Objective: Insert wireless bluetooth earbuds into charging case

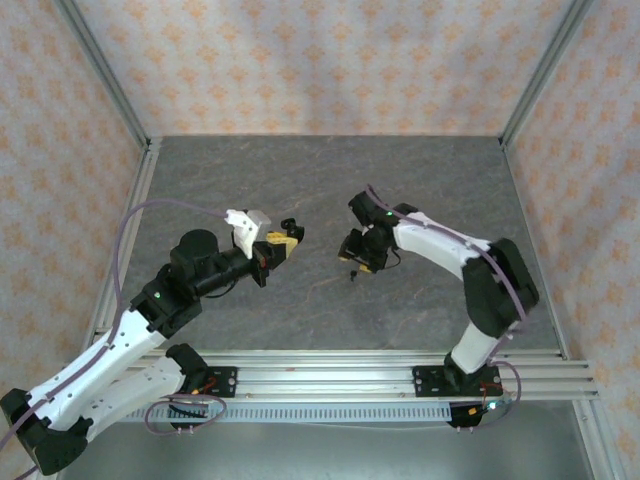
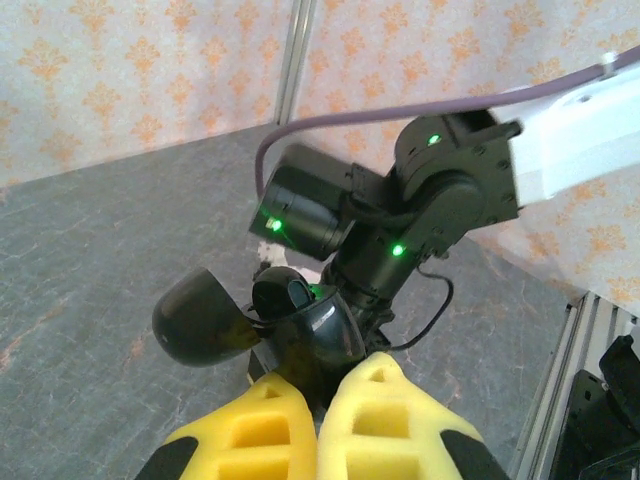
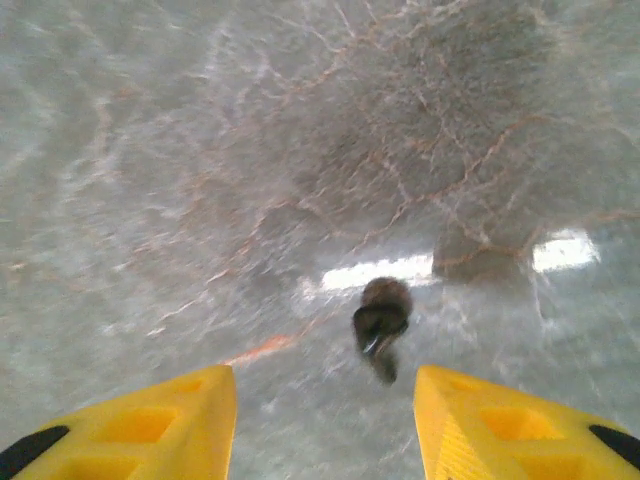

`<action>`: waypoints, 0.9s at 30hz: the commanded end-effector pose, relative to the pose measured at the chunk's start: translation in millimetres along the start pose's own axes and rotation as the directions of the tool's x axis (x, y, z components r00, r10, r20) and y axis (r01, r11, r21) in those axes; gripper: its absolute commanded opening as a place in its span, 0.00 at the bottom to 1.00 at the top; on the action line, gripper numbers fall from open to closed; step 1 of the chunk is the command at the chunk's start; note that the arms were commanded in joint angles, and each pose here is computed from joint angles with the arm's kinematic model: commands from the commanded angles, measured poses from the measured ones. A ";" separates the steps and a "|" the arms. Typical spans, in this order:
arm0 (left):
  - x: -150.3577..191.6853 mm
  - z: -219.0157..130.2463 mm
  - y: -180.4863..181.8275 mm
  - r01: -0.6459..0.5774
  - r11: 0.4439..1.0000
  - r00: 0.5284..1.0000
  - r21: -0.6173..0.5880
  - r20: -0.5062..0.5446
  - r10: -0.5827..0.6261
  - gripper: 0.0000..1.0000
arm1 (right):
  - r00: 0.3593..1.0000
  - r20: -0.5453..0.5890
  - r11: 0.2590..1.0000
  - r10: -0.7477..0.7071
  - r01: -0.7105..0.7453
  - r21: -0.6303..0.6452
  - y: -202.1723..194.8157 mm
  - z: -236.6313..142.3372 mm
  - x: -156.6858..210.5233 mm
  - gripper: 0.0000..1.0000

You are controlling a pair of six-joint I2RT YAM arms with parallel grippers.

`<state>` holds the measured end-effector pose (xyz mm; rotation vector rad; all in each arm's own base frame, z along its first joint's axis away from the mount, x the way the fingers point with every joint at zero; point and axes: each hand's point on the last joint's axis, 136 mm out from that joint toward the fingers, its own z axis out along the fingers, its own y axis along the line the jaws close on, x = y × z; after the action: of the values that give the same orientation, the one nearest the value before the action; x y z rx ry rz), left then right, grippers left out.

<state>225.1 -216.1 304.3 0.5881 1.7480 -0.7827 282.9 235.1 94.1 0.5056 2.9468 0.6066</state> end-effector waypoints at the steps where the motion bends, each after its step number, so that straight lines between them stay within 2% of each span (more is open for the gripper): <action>1: -17.9 0.6 0.9 -0.046 0.999 0.998 -0.016 0.050 0.046 0.00 | 0.992 0.110 0.987 0.067 -0.050 -0.150 30.8 -70.4 -7.9 0.54; 6: -31.4 9.3 0.4 -0.062 0.998 0.995 -0.013 0.079 0.062 0.00 | 0.977 0.106 0.908 0.183 -0.127 -0.399 77.8 -130.9 -6.9 0.58; 9: -37.9 15.6 -0.9 -0.068 0.998 0.994 -0.002 0.089 0.067 0.00 | 0.974 0.079 0.854 0.212 -0.145 -0.499 100.9 -156.3 -4.1 0.59; 22: -54.5 37.2 -3.4 -0.072 0.997 0.992 0.026 0.105 0.069 0.00 | 0.973 -0.032 0.727 0.230 -0.194 -0.659 151.9 -189.3 16.0 0.62; 27: -56.4 41.6 -3.0 -0.059 0.998 0.992 0.030 0.114 0.055 0.00 | 0.972 -0.039 0.715 0.230 -0.196 -0.671 155.4 -193.7 16.8 0.63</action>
<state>264.8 -246.9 317.5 0.6124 1.7133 -0.7710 283.4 297.7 309.1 0.7655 2.4286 1.4820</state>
